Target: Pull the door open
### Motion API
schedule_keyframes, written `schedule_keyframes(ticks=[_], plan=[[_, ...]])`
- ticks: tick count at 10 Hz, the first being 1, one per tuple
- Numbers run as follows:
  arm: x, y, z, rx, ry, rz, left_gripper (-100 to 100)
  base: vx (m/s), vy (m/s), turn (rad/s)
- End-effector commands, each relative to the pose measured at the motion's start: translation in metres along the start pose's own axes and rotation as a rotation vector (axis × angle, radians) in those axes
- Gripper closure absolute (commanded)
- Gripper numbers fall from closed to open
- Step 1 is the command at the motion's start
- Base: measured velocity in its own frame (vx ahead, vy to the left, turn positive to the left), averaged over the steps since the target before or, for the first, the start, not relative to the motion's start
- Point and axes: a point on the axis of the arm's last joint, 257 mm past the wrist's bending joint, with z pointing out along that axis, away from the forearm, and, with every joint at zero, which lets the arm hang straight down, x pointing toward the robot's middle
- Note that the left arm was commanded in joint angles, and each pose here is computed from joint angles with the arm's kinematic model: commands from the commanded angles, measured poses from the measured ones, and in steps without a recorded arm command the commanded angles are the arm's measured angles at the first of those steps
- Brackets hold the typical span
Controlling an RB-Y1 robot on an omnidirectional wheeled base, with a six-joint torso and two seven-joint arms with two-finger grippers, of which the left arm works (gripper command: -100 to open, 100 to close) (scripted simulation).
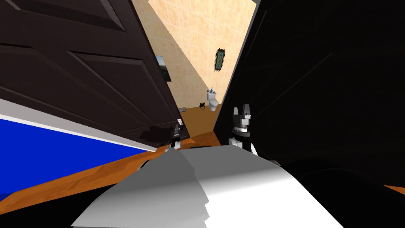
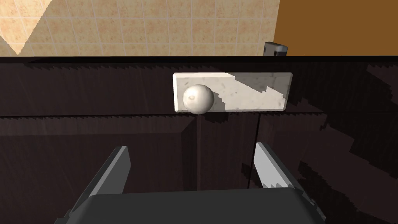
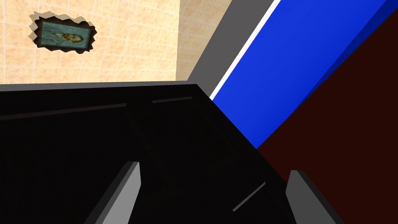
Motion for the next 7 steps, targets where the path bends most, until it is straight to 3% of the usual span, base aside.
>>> schedule_keyframes(ticks=[1, 3, 5, 6, 7], plan=[[-0.018, 0.001, -0.0013, 0.000, -0.019, -0.001, -100, 0.169, -0.025, -0.098], [-0.043, 0.001, -0.0055, -0.002, -0.043, -0.001, -100, 0.215, -0.020, -0.132], [-0.044, 0.002, -0.0062, -0.005, -0.044, -0.001, -100, 0.099, -0.006, -0.012], [-0.065, 0.001, -0.0095, -0.002, -0.063, -0.001, -100, 0.144, 0.004, -0.142], [-0.065, 0.001, -0.0095, -0.002, -0.063, -0.001, -100, 0.148, 0.026, -0.073]])
